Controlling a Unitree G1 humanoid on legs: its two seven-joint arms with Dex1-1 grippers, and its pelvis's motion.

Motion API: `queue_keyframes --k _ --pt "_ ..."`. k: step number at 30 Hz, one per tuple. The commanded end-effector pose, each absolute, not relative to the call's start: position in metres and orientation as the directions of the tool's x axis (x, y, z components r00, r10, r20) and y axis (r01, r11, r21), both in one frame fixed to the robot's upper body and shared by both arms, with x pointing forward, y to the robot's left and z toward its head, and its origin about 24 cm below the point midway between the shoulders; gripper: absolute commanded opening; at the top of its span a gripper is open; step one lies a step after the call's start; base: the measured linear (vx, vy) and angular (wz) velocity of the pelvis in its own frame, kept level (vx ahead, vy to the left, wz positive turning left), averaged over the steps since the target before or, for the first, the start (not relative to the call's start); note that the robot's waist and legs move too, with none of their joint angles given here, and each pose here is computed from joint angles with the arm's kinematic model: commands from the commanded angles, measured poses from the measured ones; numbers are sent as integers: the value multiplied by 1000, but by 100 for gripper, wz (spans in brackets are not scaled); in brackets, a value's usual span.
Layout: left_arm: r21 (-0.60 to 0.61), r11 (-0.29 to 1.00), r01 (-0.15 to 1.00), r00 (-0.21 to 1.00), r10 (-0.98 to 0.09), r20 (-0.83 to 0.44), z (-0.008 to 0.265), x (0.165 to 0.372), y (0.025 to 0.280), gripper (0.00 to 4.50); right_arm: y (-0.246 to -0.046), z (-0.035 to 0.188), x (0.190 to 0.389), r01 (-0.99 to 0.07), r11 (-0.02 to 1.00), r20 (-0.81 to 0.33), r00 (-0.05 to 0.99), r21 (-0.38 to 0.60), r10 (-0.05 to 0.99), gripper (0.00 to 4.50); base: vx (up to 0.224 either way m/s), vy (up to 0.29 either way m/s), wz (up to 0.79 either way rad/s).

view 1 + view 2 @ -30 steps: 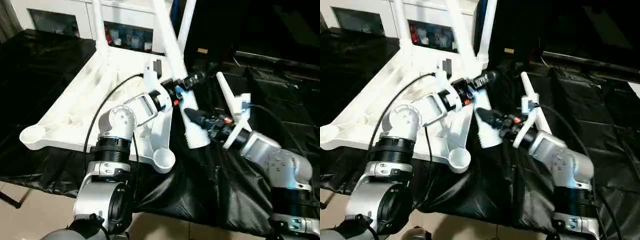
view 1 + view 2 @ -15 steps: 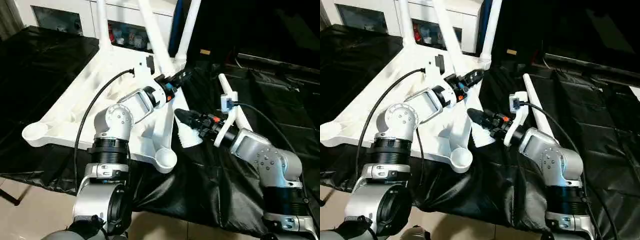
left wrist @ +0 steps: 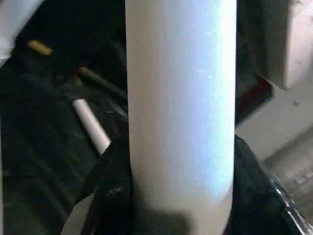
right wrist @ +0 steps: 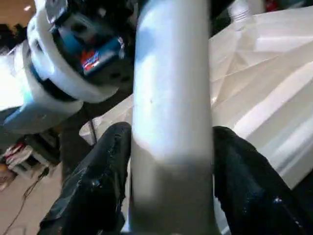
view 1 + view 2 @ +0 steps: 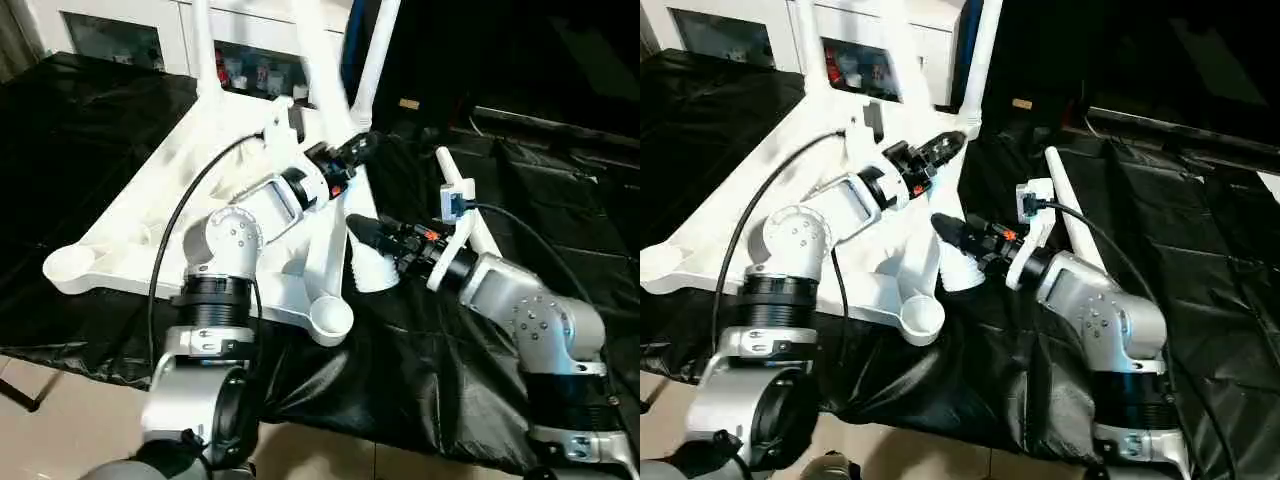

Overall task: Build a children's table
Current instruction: Pick table leg

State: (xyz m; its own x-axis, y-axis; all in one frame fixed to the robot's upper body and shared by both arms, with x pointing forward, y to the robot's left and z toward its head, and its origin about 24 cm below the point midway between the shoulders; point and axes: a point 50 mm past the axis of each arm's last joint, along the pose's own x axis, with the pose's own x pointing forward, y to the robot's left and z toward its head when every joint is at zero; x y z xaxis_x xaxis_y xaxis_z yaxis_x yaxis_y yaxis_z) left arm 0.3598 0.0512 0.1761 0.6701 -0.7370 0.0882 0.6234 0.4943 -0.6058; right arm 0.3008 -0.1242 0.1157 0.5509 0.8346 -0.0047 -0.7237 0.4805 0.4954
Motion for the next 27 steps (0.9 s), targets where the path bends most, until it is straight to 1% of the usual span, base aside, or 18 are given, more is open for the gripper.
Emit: queue_keyframes --k 1,2,3,4,5,7,8,9,11,14,15,19,23,27 --pt "-549 433 715 582 -803 125 184 353 42 190 -127 121 300 -761 438 -18 491 479 871 301 0 0 0" --pt "-533 386 753 528 -838 140 185 350 41 189 -127 121 297 -780 405 -34 444 477 896 320 0 0 0" --pt "-522 341 782 480 -864 153 187 347 39 189 -128 121 295 -794 377 -49 404 477 913 320 0 0 0" --pt "-519 323 791 461 -873 160 187 345 39 188 -128 121 294 -799 367 -53 391 477 919 325 0 0 0" --pt "-497 267 825 398 -900 177 190 340 38 188 -129 120 291 -815 331 -67 342 476 937 327 0 0 0" --pt "-480 230 847 355 -916 187 192 337 37 188 -130 120 289 -824 307 -76 309 476 948 327 0 0 0" --pt "-428 162 889 258 -950 177 194 330 36 188 -133 123 286 -841 254 -85 243 479 966 327 0 0 0" --pt "-413 145 899 232 -958 169 194 328 35 188 -133 125 285 -848 235 -82 223 476 971 327 0 0 0" --pt "-413 145 899 232 -958 169 194 328 35 188 -133 125 285 -848 235 -82 223 476 971 327 0 0 0" --pt "-386 102 917 175 -972 160 194 325 35 188 -134 130 283 -863 182 -77 165 471 983 327 0 0 0" --pt "-386 102 917 175 -972 160 194 325 35 188 -134 130 283 -863 182 -77 165 471 983 327 0 0 0" --pt "-359 42 932 105 -982 159 194 320 35 188 -135 133 285 -866 146 -62 132 478 989 327 0 0 0" --pt "-346 14 938 73 -985 159 194 317 35 188 -135 132 284 -866 133 -62 118 483 991 327 0 0 0" --pt "-346 14 938 78 -983 169 195 318 35 188 -135 131 284 -866 131 -73 109 483 991 327 0 0 0"
